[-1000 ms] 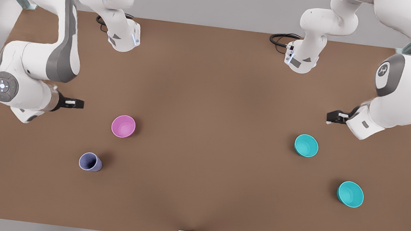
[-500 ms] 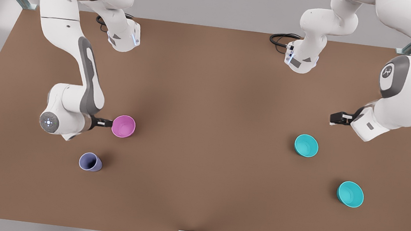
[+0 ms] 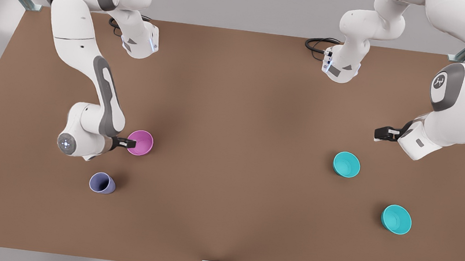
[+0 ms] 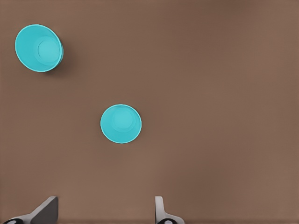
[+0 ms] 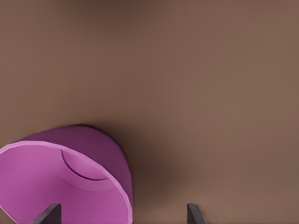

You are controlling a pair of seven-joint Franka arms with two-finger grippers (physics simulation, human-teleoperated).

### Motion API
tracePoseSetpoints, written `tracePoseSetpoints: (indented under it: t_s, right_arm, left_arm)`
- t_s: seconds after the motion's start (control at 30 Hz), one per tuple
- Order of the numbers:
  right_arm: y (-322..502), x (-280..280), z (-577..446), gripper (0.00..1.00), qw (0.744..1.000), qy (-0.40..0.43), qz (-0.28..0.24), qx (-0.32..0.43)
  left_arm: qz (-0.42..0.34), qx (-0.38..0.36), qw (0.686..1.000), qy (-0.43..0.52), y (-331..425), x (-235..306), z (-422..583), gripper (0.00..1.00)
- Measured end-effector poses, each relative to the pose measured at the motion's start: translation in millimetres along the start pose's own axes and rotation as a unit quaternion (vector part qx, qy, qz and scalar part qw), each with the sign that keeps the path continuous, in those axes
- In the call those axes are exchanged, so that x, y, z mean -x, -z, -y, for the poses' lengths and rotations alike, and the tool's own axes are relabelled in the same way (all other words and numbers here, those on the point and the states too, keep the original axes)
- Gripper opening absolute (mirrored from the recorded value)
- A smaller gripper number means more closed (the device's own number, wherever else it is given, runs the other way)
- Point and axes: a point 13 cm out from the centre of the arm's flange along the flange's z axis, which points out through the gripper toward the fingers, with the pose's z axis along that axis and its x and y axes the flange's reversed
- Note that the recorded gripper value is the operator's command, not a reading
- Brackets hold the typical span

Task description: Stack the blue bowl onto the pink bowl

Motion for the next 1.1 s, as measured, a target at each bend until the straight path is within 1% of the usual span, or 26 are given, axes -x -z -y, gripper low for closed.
tracePoseSetpoints:
  t_s: [0.13,0.17,0.2,0.23,0.27,0.3,0.5,0.6,0.7,0.77,0.9,1.0,1.1]
  right_arm:
    - [-23,-2,-2,1.0,1.0,-0.008,-0.01,0.007]
    - [-27,-2,-2,0.96,1.0,-0.008,-0.01,0.007]
    - [-30,-2,-3,0.62,1.0,-0.009,-0.009,0.007]
    - [-31,-1,-3,0.39,1.0,-0.009,-0.007,0.008]
    - [-31,1,-4,0.23,1.0,-0.009,-0.005,0.009]
    - [-30,2,-4,0.21,1.0,-0.009,-0.002,0.012]
    - [-23,8,-12,0.21,1.0,0.0,0.008,0.018]
    - [-10,7,-41,0.21,0.999,0.016,0.013,0.033]
    - [2,2,-108,0.21,0.997,0.042,0.02,0.062]
    - [10,-1,-171,0.21,0.995,0.071,0.031,0.069]
    - [-5,15,-289,0.21,0.99,0.108,0.055,0.075]
    - [-10,7,-353,0.21,0.988,0.112,0.073,0.077]
    - [-42,-17,-408,0.21,0.988,0.107,0.08,0.071]
  left_arm:
    - [0.0,0.0,1.0,0.0,0,0,0,1.0]
    - [0.0,0.0,1.0,-0.001,0,0,1,1.0]
    - [0.0,0.0,1.0,-0.001,0,0,1,1.0]
    - [0.0,0.0,1.0,-0.001,0,0,2,1.0]
    - [0.0,0.0,1.0,-0.001,0,0,2,1.0]
    - [0.0,0.0,1.0,-0.002,0,-1,2,1.0]
    - [-0.004,0.0,1.0,0.0,-1,-2,1,1.0]
    - [-0.005,0.0,1.0,0.0,0,-3,0,1.0]
    - [-0.005,0.0,1.0,-0.001,-1,-3,2,1.0]
    - [-0.006,0.001,1.0,-0.003,-1,-3,3,1.0]
    - [-0.009,0.0,1.0,-0.003,-2,-5,4,1.0]
    - [-0.012,0.0,1.0,-0.004,-2,-6,5,1.0]
    - [-0.016,0.0,1.0,-0.004,-4,-7,5,1.0]
